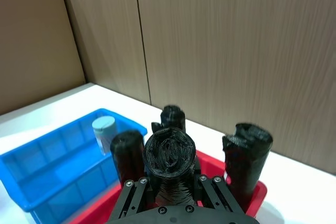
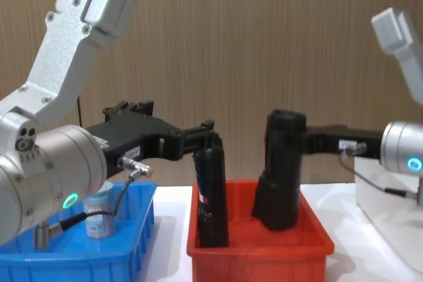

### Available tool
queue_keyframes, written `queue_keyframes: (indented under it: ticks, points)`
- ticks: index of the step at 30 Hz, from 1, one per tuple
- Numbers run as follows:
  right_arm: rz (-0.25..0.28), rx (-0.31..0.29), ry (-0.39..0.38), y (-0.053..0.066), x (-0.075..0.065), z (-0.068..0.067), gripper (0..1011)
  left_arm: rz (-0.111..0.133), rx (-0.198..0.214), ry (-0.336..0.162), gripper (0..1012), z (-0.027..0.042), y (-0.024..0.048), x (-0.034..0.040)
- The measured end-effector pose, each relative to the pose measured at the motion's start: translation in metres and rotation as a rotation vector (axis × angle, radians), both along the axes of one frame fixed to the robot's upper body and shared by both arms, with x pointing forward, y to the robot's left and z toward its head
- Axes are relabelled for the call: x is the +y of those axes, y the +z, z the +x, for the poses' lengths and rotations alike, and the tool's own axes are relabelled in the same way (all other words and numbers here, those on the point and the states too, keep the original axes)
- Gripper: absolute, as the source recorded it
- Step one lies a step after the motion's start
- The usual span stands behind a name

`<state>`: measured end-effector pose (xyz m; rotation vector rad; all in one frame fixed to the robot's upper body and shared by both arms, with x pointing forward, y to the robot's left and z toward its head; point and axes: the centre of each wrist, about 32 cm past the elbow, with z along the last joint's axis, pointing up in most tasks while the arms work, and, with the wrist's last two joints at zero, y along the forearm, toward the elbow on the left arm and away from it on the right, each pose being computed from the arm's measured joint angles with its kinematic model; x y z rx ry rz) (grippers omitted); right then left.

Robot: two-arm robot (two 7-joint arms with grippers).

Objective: Pick the cotton swabs from the blue box and place them into the white box.

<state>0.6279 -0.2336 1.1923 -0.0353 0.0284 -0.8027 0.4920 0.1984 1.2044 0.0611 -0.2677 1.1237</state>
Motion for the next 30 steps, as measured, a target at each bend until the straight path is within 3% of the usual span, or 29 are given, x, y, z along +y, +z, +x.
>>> queue_keyframes:
  ticks: [12, 21, 30]
  points:
    - [0.01, -0.077, -0.059, 0.036, -0.012, -0.017, 355, 0.0, 0.0, 0.0, 1004, 0.0, 0.0, 0.0]
    - [-0.001, -0.134, -0.165, 0.062, -0.03, -0.031, 355, 0.0, 0.0, 0.0, 1004, 0.0, 0.0, 0.0]
    - [-0.029, -0.16, -0.278, 0.076, -0.049, -0.039, 355, 0.0, 0.0, 0.0, 1004, 0.0, 0.0, 0.0]
